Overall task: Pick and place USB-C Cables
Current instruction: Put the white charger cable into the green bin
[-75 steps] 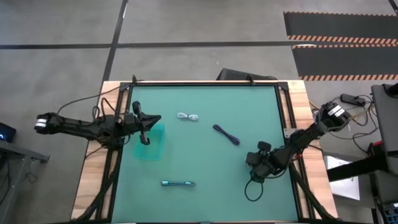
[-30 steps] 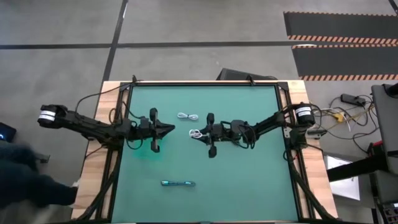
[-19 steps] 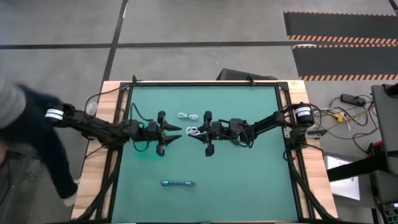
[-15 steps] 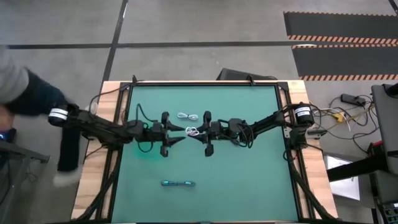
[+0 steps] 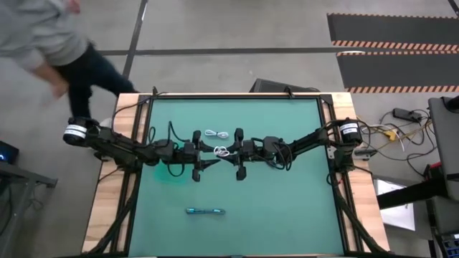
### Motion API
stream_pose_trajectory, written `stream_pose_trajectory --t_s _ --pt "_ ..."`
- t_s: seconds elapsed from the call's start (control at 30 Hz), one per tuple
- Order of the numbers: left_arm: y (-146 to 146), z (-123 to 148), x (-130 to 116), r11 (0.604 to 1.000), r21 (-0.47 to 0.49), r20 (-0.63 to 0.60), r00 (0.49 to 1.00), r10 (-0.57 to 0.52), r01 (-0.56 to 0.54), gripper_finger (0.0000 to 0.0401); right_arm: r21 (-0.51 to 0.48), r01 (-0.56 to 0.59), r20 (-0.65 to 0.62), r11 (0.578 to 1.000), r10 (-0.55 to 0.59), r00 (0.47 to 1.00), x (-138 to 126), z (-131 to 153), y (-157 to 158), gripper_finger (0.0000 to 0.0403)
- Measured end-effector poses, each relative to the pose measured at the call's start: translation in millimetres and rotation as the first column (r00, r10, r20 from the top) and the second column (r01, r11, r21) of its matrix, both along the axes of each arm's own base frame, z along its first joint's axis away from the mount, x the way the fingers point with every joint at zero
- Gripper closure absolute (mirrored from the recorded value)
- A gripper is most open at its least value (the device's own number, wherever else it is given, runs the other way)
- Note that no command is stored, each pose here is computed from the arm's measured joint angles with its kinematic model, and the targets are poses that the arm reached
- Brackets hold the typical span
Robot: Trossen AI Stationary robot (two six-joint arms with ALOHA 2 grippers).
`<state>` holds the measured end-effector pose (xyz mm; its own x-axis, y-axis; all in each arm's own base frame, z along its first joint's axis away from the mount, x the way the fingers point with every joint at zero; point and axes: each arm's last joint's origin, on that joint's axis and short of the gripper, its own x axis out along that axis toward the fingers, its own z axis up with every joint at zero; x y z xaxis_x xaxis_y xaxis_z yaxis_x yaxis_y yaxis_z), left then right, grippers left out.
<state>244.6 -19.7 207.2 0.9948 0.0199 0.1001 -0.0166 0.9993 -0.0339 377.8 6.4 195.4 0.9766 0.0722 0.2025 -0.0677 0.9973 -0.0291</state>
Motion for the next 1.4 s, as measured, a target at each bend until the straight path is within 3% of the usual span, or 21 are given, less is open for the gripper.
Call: stream_pose_trajectory --t_s 0.2,0.47,0.63,0.87,1.1,1.4 --pt "0 0 1 1.0 0.001 0.0 1.0 0.0 0.0 0.0245 -0.01 0.002 0.0 1.0 -0.002 1.0 0 0 0 0.0365" --pt "0 -1 0 1.0 0.001 -0.005 1.0 0.001 -0.001 0.0317 -0.013 0.001 0.001 1.0 -0.001 1.0 0 0 0 0.0365" --pt "0 -2 0 1.0 0.003 -0.01 1.0 -0.003 0.003 0.0336 -0.013 -0.001 0.001 1.0 0.001 1.0 0 0 0 0.0359" --pt "0 -3 0 1.0 0.002 -0.012 1.0 -0.005 0.005 0.0343 -0.011 0.004 -0.002 1.0 -0.004 1.0 0 0 0 0.0298" --pt "0 -3 0 1.0 0.004 -0.013 1.0 0.001 -0.001 0.0387 0.0 0.006 -0.013 1.0 -0.006 1.0 1 -1 0 0.0231" --pt "0 -4 -1 1.0 0.004 -0.019 1.0 0.0 0.0 0.0389 0.0 0.002 -0.079 1.0 -0.002 0.997 -5 13 0 0.0187"
